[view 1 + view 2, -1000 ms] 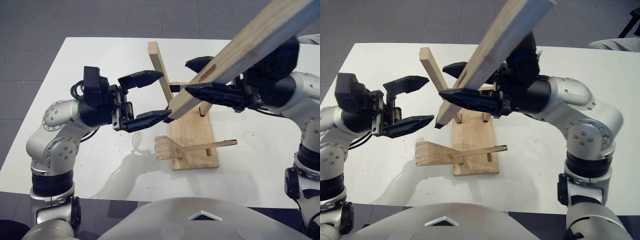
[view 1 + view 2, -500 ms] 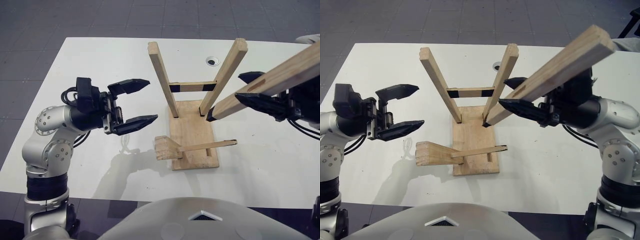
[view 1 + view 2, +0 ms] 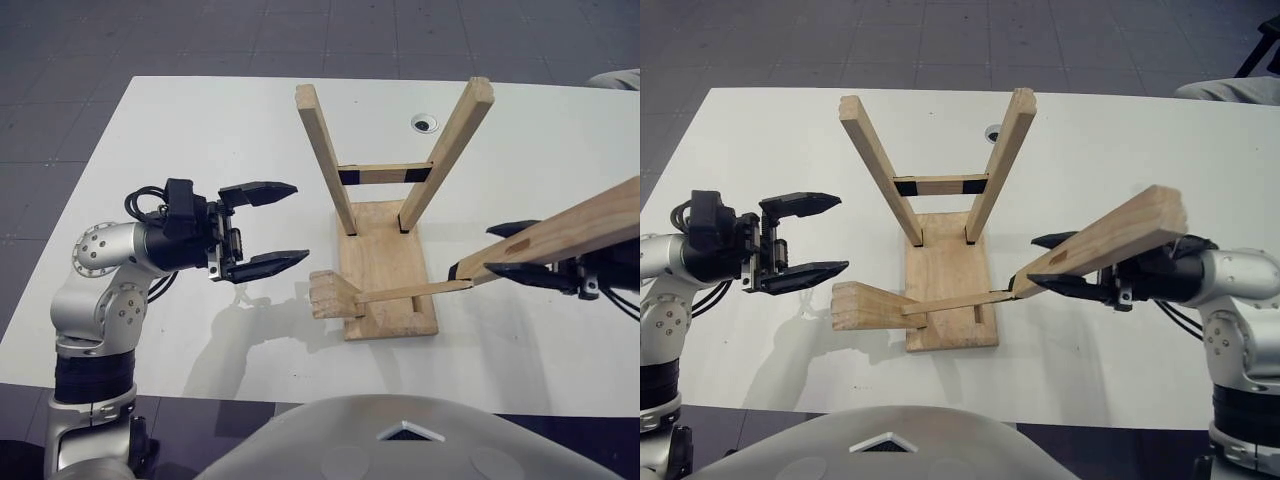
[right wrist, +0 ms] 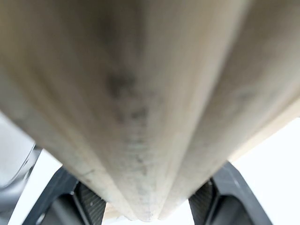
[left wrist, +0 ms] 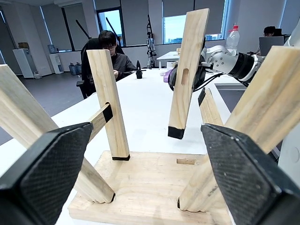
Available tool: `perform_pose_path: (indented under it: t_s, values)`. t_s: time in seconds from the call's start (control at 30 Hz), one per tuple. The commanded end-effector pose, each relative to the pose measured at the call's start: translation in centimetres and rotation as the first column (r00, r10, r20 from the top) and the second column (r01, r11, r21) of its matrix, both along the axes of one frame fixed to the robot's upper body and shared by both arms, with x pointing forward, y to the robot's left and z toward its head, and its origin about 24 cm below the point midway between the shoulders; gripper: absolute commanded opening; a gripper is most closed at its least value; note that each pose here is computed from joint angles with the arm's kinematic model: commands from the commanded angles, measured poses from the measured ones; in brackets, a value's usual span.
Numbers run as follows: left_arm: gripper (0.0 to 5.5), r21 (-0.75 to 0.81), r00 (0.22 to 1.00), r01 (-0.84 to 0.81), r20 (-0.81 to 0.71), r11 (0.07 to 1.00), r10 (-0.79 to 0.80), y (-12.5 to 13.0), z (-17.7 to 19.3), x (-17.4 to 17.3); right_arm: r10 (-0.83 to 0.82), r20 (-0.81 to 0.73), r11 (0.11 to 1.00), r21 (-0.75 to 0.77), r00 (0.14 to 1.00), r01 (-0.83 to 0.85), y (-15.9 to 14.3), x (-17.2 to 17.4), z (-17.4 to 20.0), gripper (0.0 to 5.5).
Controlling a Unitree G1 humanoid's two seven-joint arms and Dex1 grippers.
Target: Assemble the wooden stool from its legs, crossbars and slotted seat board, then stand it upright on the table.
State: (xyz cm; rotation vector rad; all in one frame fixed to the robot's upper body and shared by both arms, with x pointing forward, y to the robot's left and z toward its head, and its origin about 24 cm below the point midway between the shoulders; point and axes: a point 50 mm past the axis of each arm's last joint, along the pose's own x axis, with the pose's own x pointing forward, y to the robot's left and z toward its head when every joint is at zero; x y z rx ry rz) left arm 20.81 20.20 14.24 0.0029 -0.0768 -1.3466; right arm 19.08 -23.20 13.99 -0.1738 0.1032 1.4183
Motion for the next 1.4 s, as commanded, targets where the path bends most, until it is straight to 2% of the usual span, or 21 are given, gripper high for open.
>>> perform_pose_path:
  t_s: [0.03, 0.27, 0.9, 1.4]
  values:
    - [4.27, 0.018, 1.0, 0.018, -0.007, 1.0, -0.018, 0.1, -0.3, -0.2, 0.076, 0.015, 0.997, -0.029, 0.997, -0.075, 0.8, -0.1, -0.9, 2.01]
    - [4.27, 0.023, 1.0, 0.023, -0.02, 0.999, -0.023, 0.1, -0.5, -0.2, 0.135, 0.021, 0.99, -0.035, 0.991, -0.134, 2.2, -0.7, -1.7, 2.01]
    - [4.27, 0.03, 1.0, 0.013, -0.027, 0.999, -0.012, 0.1, -0.7, -0.2, 0.111, 0.141, 0.994, -0.019, 0.984, -0.11, 3.2, -1.2, 1.1, 2.01]
    - [4.27, 0.032, 1.0, 0.016, -0.014, 0.999, -0.015, -0.1, -0.5, 0.0, 0.048, 0.098, 0.998, 0.046, 0.994, -0.052, 3.7, -2.1, -1.7, 2.01]
